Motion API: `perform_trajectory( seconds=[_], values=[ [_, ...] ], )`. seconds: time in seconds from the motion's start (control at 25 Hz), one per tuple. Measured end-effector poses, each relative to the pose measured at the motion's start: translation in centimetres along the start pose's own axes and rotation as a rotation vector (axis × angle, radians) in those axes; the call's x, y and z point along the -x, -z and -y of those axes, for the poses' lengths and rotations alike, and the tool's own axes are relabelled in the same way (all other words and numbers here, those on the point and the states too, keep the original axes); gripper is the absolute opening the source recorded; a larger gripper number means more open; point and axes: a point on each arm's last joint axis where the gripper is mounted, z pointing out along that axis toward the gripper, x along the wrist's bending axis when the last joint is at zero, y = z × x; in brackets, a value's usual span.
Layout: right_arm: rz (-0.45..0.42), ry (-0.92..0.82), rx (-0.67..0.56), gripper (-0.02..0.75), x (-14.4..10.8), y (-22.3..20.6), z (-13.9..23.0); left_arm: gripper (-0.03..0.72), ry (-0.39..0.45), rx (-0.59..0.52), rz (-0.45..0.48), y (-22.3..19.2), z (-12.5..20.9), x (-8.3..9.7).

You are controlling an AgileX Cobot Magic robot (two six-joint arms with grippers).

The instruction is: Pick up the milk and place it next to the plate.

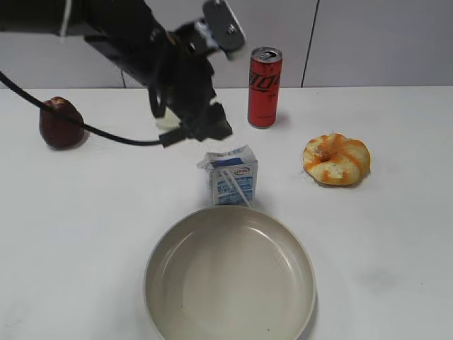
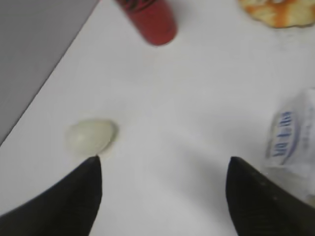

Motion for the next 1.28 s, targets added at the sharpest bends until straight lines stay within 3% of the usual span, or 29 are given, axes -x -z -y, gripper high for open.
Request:
perform_trajectory(
  seconds=[0.28,0.48,0.6,0.84,1.12,1.28],
  values=[
    [0.0,0.0,0.0,0.5,0.0,0.0,0.0,0.59,0.526,-0.17,-0.233,5.3,6.2,-7.8],
    [0.0,0.0,0.0,0.5,0.0,0.0,0.0,0.59,0.738,-0.342,-0.303,8.7,10.1,-9.6],
    [0.0,0.0,0.0,0.5,0.0,0.0,0.0,0.59,0.796,-0.399,-0.306,10.7,10.8,-9.4],
    [0.0,0.0,0.0,0.5,0.0,0.0,0.0,0.59,0.821,-0.393,-0.289,14.8,11.6,-5.5],
    [0.0,0.0,0.0,0.5,0.0,0.0,0.0,0.59,0.838,-0.442,-0.254,17.3,17.1,2.9],
    [0.0,0.0,0.0,0.5,0.0,0.0,0.0,0.59,0.863,-0.387,-0.258,18.7,20.0,7.6]
  ],
)
